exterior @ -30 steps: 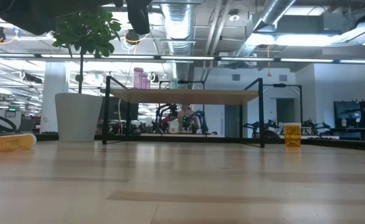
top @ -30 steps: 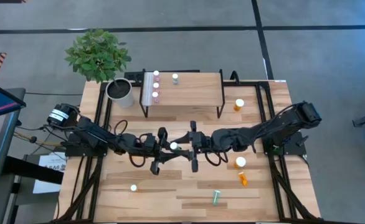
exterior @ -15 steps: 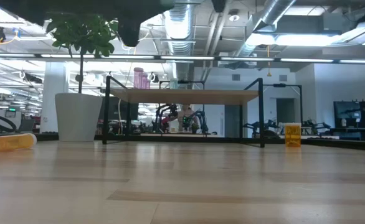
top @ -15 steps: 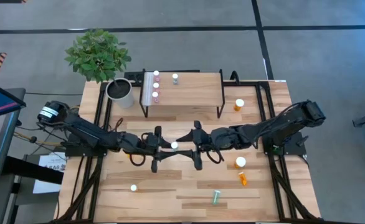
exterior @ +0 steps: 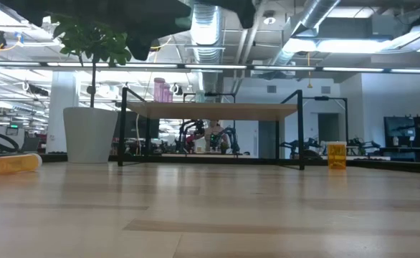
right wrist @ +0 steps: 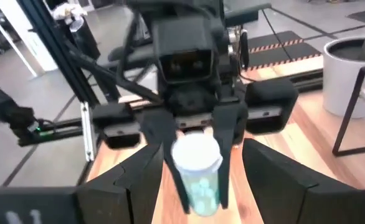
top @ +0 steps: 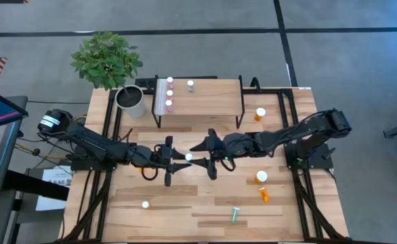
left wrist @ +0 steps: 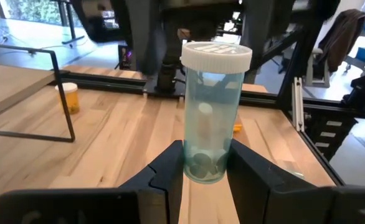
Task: Pick and place medicine bottles onto shelf by color
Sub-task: Put the top blue pill bottle on the shelf aligned with the other blue pill bottle on the shelf
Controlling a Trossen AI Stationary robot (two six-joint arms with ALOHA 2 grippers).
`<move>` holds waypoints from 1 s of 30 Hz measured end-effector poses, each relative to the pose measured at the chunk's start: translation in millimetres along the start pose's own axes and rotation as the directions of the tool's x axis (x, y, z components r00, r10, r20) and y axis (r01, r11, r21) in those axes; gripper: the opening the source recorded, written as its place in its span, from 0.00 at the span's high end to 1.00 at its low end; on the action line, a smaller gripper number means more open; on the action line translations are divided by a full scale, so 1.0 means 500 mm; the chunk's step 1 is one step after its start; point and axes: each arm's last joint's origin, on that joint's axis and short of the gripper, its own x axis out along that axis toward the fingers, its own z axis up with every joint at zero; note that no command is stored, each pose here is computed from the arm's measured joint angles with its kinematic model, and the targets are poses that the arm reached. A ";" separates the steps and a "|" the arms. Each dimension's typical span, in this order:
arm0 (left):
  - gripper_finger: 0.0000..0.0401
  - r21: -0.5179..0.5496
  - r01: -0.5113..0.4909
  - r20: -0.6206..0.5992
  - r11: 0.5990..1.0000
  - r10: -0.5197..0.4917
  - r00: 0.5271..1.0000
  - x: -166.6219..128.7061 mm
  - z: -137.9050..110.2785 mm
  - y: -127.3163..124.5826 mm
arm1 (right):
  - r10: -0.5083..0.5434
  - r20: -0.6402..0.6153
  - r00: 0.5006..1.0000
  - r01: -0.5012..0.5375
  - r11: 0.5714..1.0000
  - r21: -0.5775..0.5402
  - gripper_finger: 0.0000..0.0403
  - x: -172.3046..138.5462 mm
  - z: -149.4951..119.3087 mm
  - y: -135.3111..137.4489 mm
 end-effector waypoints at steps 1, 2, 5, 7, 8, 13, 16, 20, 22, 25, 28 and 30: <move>0.77 0.000 -0.001 0.000 1.000 0.001 1.000 0.000 0.000 0.000 | 0.000 -0.010 1.000 0.000 1.000 -0.001 0.40 0.000 -0.003 -0.001; 0.77 0.000 -0.004 -0.001 1.000 0.004 1.000 0.000 0.000 0.001 | 0.009 -0.005 1.000 -0.009 1.000 0.001 0.40 0.001 -0.001 -0.002; 0.77 0.002 -0.008 -0.004 1.000 0.008 1.000 0.000 -0.001 0.001 | 0.016 0.011 1.000 -0.016 1.000 0.009 0.40 0.002 0.004 -0.005; 0.77 0.003 -0.013 -0.003 1.000 0.013 1.000 0.000 -0.001 0.001 | 0.016 0.016 1.000 -0.016 1.000 0.005 0.40 0.014 -0.003 -0.006; 0.77 0.003 -0.017 -0.002 1.000 0.017 1.000 0.000 -0.001 0.002 | 0.014 0.007 1.000 -0.014 1.000 -0.001 0.40 0.018 -0.009 -0.008; 0.77 0.003 -0.018 -0.001 1.000 0.018 1.000 0.000 -0.001 0.002 | 0.014 0.013 1.000 -0.014 1.000 -0.015 0.40 0.035 -0.020 -0.009; 0.77 0.004 -0.018 -0.005 1.000 0.018 1.000 0.000 -0.001 0.002 | 0.014 0.015 1.000 -0.014 1.000 -0.022 0.40 0.035 -0.020 -0.012; 0.77 0.005 -0.019 -0.010 1.000 0.019 1.000 0.000 -0.002 0.002 | 0.016 0.028 0.999 -0.015 0.999 -0.037 0.40 0.033 -0.015 -0.011; 0.77 0.005 -0.018 -0.011 1.000 0.018 1.000 0.000 -0.002 0.002 | 0.021 0.043 0.999 -0.019 0.999 -0.036 0.41 0.031 -0.011 -0.010; 0.77 0.007 -0.014 -0.016 1.000 0.014 1.000 0.000 -0.003 0.002 | 0.021 0.041 0.999 -0.019 0.999 -0.037 0.41 0.031 -0.011 -0.009; 0.77 0.007 -0.013 -0.016 1.000 0.013 1.000 0.000 -0.004 0.002 | 0.021 0.045 0.999 -0.019 0.999 -0.043 0.43 0.031 -0.010 -0.009; 0.77 0.006 -0.014 -0.016 1.000 0.014 1.000 0.000 -0.004 0.002 | 0.020 0.046 0.999 -0.018 0.999 -0.045 0.45 0.031 -0.010 -0.009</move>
